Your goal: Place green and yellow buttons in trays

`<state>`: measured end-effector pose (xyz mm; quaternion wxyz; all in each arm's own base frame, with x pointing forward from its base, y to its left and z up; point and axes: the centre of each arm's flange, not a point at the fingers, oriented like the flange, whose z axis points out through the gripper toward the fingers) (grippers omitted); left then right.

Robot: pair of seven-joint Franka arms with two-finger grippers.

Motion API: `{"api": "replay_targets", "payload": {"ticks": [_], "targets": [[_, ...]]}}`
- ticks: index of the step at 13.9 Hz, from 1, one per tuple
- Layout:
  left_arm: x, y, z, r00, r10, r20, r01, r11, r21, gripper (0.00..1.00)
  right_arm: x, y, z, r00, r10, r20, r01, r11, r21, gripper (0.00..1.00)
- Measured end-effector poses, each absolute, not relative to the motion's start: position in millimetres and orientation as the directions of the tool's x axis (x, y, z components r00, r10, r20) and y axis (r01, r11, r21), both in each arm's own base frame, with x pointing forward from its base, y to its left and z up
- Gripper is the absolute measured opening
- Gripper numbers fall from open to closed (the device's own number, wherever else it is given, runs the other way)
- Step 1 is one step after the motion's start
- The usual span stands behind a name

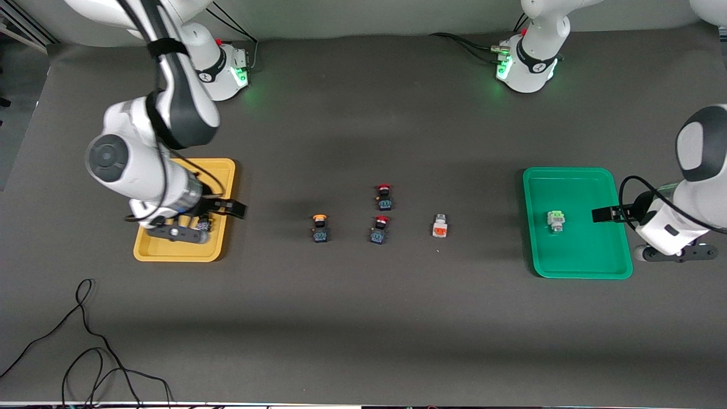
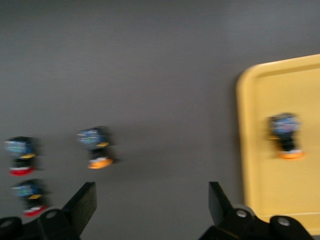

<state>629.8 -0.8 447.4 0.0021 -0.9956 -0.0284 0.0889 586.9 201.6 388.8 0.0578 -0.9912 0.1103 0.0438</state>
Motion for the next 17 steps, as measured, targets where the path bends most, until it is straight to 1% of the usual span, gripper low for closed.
{"api": "replay_targets", "payload": {"ticks": [2, 5, 8, 10, 12, 14, 16, 17], "targets": [[630, -44, 451, 0.981, 0.094, -0.17, 0.093, -0.996, -0.01, 1.0, 599, 248, 368, 0.967, -0.236, -0.1, -0.245, -0.966, -0.085, 1.0], [625, -137, 441, 0.98, 0.134, -0.144, 0.133, -0.991, -0.013, 1.0, 603, 315, 311, 0.964, -0.242, -0.107, -0.246, -0.969, -0.029, 1.0], [613, -236, 409, 0.978, 0.17, -0.118, 0.172, -0.985, 0.006, 1.0, 605, 330, 255, 0.961, -0.253, -0.114, -0.257, -0.966, -0.02, 1.0], [598, -289, 391, 0.977, 0.175, -0.119, 0.178, -0.984, 0.013, 1.0, 601, 336, 224, 0.963, -0.243, -0.116, -0.247, -0.969, -0.019, 1.0], [580, -328, 385, 0.98, 0.163, -0.116, 0.165, -0.986, 0.014, 1.0, 594, 349, 196, 0.968, -0.227, -0.11, -0.23, -0.973, -0.019, 1.0], [574, -341, 373, 0.982, 0.154, -0.105, 0.158, -0.987, 0.022, 1.0, 586, 357, 174, 0.97, -0.215, -0.113, -0.218, -0.976, -0.015, 1.0], [571, -335, 332, 0.984, 0.151, -0.089, 0.153, -0.988, 0.019, 1.0, 583, 356, 165, 0.969, -0.216, -0.122, -0.218, -0.976, -0.004, 0.96], [567, -331, 303, 0.986, 0.144, -0.085, 0.146, -0.989, 0.012, 1.0, 583, 354, 163, 0.968, -0.218, -0.125, -0.22, -0.976, -0.001, 0.85]]}}
